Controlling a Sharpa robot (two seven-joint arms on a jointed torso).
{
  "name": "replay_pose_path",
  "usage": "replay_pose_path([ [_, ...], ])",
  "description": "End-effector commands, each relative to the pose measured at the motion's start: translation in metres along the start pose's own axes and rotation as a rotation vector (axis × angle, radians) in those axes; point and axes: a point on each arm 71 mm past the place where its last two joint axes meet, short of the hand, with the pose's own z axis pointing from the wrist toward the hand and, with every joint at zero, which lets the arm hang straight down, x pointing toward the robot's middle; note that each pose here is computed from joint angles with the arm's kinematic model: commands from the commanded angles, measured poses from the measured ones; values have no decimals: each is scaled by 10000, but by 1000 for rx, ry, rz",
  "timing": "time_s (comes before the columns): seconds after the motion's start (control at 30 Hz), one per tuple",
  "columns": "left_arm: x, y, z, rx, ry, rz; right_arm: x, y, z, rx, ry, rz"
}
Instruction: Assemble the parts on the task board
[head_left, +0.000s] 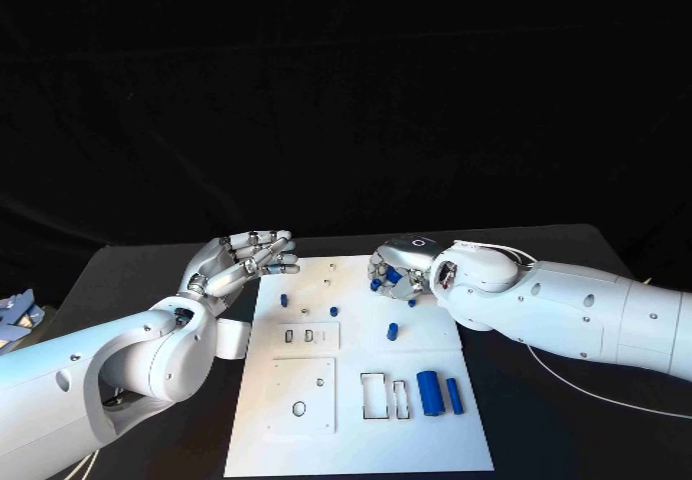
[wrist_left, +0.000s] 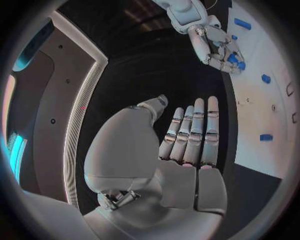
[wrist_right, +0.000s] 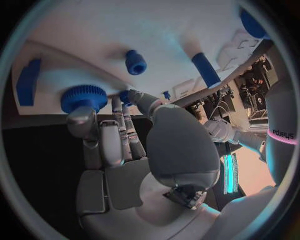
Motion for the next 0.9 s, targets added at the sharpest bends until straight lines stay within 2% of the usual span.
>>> replay_pose_path([
  [0.03, 20, -9, 2, 2, 19, -14, -3, 8, 11, 5, -1, -14],
  [0.37, 16, -4, 2, -5, 20, -14, -32, 29, 29, 9, -42, -7],
  [0.9, -15, 5, 3, -14, 12, -9, -157, 109, 57, 23, -198, 24],
])
